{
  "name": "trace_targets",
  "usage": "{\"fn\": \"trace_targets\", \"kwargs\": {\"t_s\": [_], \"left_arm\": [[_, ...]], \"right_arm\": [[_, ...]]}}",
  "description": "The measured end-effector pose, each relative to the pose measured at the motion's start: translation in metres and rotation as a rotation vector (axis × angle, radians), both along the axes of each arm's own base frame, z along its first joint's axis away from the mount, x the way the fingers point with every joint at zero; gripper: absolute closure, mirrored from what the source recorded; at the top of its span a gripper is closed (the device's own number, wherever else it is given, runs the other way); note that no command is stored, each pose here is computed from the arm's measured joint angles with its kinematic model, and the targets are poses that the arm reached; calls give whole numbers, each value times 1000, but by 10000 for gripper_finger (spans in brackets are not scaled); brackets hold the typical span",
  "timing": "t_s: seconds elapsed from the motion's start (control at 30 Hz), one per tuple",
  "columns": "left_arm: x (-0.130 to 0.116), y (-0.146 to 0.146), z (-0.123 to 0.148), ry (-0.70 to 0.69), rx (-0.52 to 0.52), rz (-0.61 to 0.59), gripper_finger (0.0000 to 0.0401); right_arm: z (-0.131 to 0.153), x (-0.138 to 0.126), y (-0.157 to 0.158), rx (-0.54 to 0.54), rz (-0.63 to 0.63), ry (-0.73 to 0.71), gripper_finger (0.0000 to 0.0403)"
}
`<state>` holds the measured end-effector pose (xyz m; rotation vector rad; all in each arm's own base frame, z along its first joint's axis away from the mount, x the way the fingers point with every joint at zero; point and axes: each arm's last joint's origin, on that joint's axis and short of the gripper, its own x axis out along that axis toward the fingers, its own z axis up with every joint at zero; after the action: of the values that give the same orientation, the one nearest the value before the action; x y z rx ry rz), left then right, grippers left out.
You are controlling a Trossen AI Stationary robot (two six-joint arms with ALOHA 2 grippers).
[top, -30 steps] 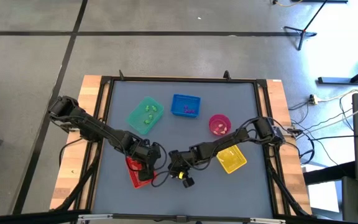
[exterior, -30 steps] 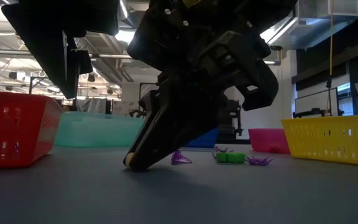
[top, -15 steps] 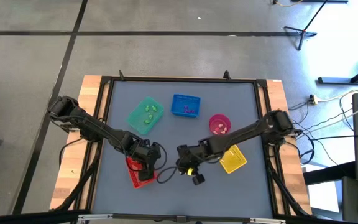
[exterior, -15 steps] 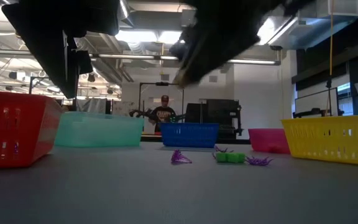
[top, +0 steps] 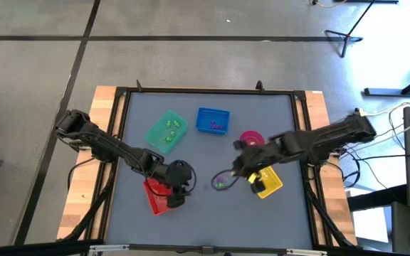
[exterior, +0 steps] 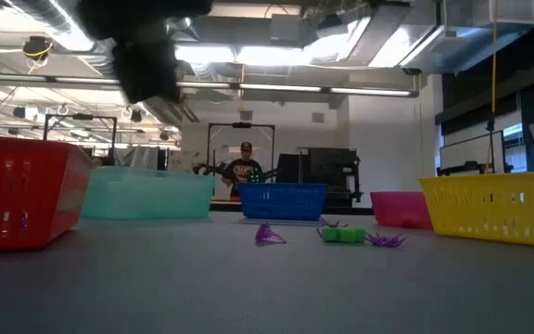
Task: Sort Halloween decoration
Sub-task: Put the yellow skull toy into the red bin
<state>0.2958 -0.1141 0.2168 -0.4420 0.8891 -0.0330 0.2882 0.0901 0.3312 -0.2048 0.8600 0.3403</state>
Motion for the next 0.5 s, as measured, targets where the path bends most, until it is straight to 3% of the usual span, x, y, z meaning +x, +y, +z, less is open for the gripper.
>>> {"fn": "trace_targets", "kwargs": {"t_s": [0.2,0.37,0.5], "left_arm": [[19,9,17,-271,109,77,225],[29,21,27,-400,147,104,225],[34,31,33,-460,172,116,225]], "right_arm": [[11,-39,-17,-152,-91,-5,346],[-18,-62,-27,-211,-137,-21,346],[-46,-75,-39,-325,-226,-67,346]]}}
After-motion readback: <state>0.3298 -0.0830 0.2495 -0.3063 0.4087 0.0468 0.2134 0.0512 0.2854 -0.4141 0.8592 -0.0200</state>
